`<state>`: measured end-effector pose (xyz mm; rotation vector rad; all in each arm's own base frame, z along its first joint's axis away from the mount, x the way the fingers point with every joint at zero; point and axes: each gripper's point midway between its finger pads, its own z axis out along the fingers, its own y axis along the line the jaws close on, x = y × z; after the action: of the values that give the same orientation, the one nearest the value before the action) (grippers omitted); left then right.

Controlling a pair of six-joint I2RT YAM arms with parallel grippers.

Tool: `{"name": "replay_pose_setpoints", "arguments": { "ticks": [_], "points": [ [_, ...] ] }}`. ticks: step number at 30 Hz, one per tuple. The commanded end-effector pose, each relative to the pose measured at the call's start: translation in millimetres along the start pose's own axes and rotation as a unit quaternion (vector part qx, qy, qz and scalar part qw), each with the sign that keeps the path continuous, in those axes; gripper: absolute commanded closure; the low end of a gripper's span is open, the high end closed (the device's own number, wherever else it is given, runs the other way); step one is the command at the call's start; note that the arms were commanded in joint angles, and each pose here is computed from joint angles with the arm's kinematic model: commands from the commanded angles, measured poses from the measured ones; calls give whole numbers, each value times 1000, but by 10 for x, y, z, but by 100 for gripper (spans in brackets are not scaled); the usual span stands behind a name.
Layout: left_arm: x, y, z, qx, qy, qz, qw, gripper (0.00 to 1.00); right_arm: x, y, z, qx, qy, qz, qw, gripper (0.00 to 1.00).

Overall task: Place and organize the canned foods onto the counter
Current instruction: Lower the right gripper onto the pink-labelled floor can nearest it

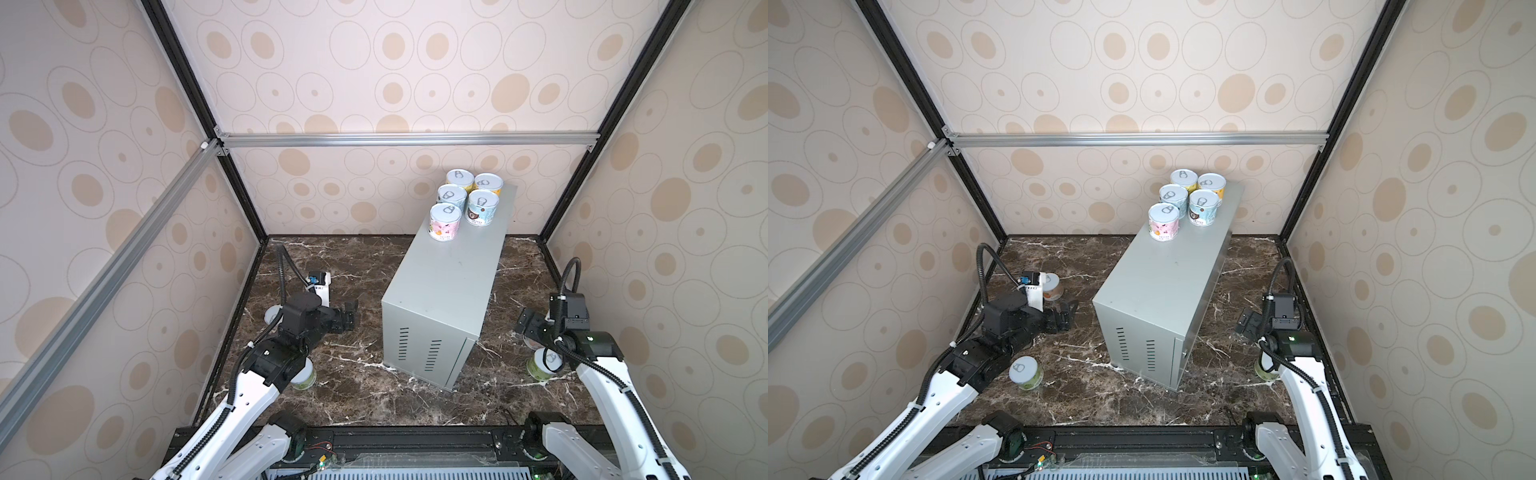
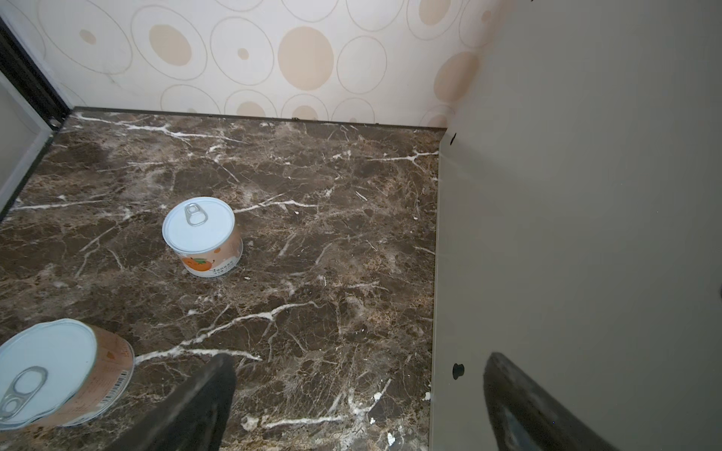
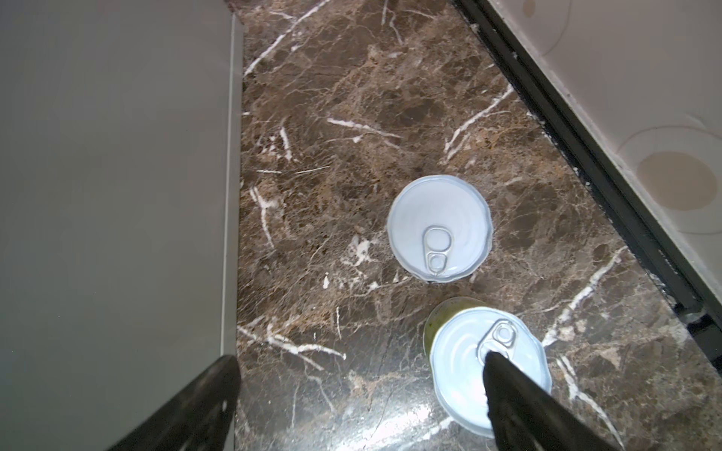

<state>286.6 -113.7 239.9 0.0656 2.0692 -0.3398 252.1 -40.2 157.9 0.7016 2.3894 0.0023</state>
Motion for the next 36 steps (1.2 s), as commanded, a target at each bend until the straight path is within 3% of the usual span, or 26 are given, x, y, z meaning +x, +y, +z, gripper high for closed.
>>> {"name": "replay_pose_setpoints", "arguments": {
  "ticks": [1, 16, 25, 36],
  "points": [
    [-74, -63, 42, 23, -11, -7, 1000, 1, -86, -64, 109, 0, -8, 30, 1000, 1],
    [41, 61, 60, 13, -14, -1, 1000, 1, -331, -575, 620, 18, 12, 164, 986, 1],
    [100, 27, 87, 28, -7, -5, 1000, 1, -361, -611, 945, 18, 41, 187, 981, 1],
    [123, 38, 98, 27, -5, -6, 1000, 1, -297, -579, 1131, 15, 78, 153, 985, 1]
  ]
}}
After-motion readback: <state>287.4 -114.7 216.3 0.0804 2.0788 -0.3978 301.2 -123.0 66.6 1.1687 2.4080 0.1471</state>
